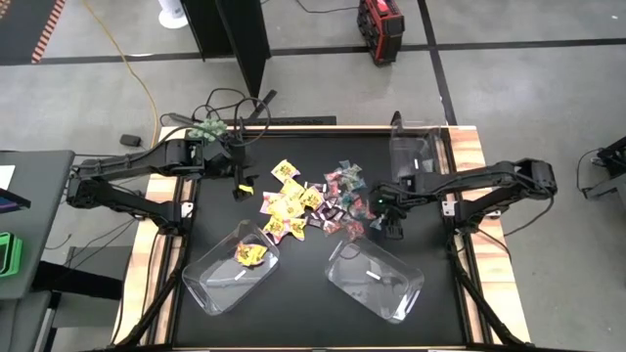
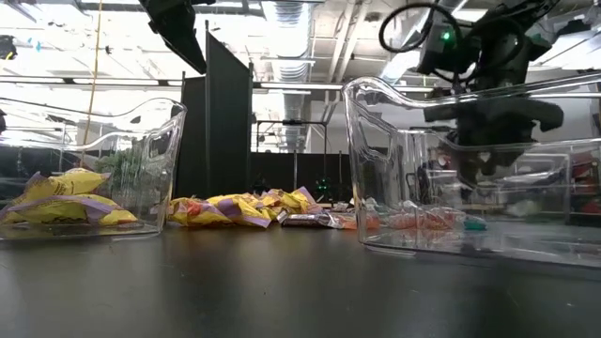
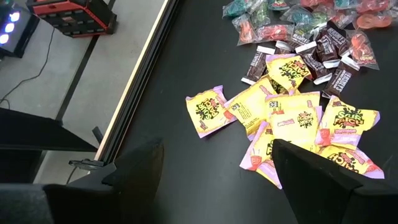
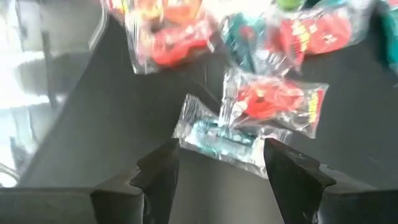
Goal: Sort candy
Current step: Put the blue candy in the top right transparent container
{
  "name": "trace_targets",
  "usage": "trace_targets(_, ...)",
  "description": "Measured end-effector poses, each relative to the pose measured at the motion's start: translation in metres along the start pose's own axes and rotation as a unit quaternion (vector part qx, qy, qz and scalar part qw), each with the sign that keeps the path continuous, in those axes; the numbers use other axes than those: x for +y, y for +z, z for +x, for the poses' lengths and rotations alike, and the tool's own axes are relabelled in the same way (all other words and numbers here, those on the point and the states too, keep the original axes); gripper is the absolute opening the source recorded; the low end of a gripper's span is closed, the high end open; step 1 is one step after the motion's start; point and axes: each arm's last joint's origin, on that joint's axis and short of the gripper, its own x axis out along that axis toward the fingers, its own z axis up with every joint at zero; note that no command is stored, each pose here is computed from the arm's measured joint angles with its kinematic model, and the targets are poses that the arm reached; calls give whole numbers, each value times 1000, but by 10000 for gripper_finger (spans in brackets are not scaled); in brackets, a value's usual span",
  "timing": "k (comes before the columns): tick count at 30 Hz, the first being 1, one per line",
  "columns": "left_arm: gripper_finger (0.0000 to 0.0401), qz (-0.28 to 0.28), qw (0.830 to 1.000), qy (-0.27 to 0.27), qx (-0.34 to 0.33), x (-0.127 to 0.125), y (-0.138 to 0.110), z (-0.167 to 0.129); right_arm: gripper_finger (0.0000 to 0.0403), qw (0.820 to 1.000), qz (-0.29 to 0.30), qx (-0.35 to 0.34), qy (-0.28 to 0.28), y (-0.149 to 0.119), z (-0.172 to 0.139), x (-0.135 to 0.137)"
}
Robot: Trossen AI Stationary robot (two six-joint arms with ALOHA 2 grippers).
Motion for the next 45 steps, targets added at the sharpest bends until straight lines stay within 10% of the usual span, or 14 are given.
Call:
trace_targets(18, 295, -3, 1000, 0, -3, 0, 1, 0, 237, 992, -88, 91, -13, 2, 44, 0)
trace_targets(32, 295, -3, 1000, 0, -3, 0, 1, 0, 12, 988, -106, 109, -9, 17, 28, 0)
trace_targets(45, 295, -6, 1000, 0, -3, 0, 1, 0, 3, 988, -127, 74, -52, 50, -51, 8)
